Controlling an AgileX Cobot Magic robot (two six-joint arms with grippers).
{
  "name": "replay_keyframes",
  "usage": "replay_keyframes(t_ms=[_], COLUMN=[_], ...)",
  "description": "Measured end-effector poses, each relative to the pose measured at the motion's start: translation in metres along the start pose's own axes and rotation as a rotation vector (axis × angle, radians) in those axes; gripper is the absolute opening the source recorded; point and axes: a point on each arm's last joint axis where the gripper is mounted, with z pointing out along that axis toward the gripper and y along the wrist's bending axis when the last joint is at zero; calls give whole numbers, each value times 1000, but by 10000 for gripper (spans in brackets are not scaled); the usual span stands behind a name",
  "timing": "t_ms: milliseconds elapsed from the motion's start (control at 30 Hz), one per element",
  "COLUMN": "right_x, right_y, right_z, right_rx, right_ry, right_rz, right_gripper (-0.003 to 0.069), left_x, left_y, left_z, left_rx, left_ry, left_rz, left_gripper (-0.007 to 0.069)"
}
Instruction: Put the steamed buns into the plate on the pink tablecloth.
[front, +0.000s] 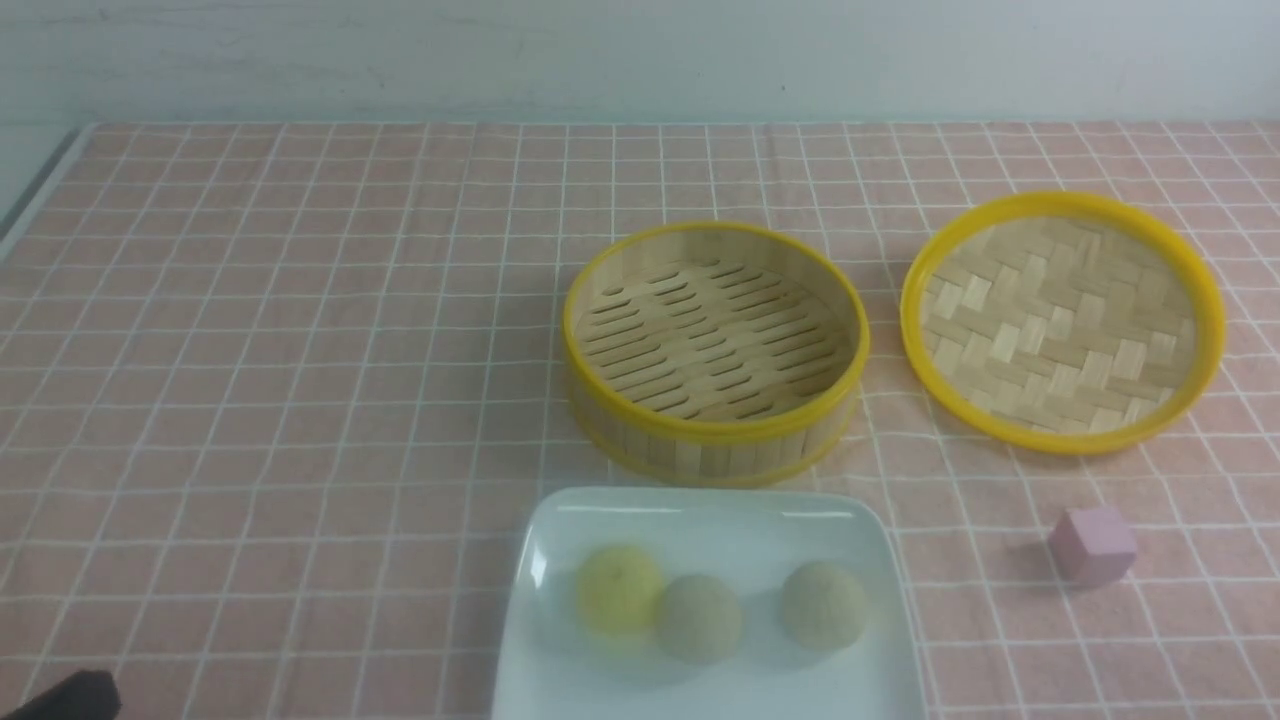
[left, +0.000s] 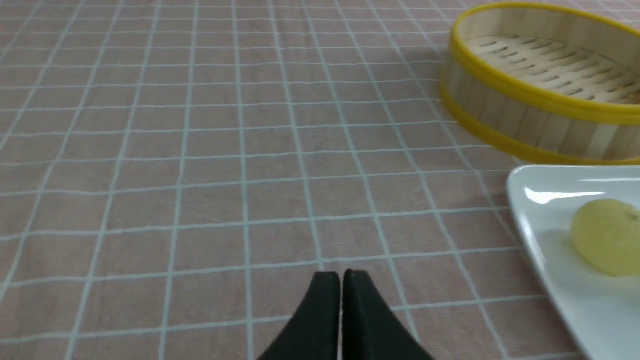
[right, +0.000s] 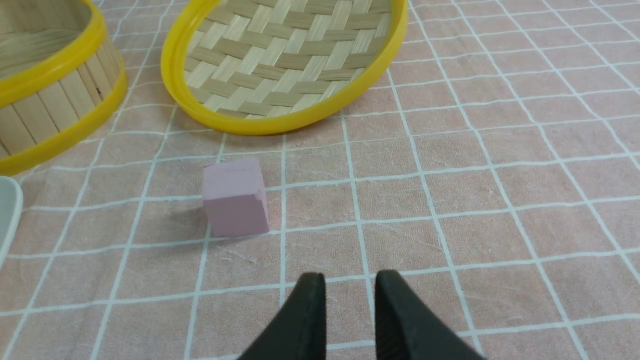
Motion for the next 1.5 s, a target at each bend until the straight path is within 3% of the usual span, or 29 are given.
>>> replay_keyframes(t_ms=[100, 333, 667, 1500], right_x=[0, 0, 0, 0], right_y=[0, 0, 0, 0], right_z=[0, 0, 0, 0], right_rx=[0, 0, 0, 0], right_ry=[0, 0, 0, 0], right_rz=[0, 0, 0, 0], right_gripper=[137, 146, 157, 178], left_x=[20, 23, 23, 23], left_y=[6, 12, 10, 10], left_z=[5, 5, 6, 6], left_rx=[-88, -177, -134, -134], left_ry=[14, -2, 5, 6], left_rz=[-62, -139, -116, -111], left_gripper=[35, 41, 44, 66])
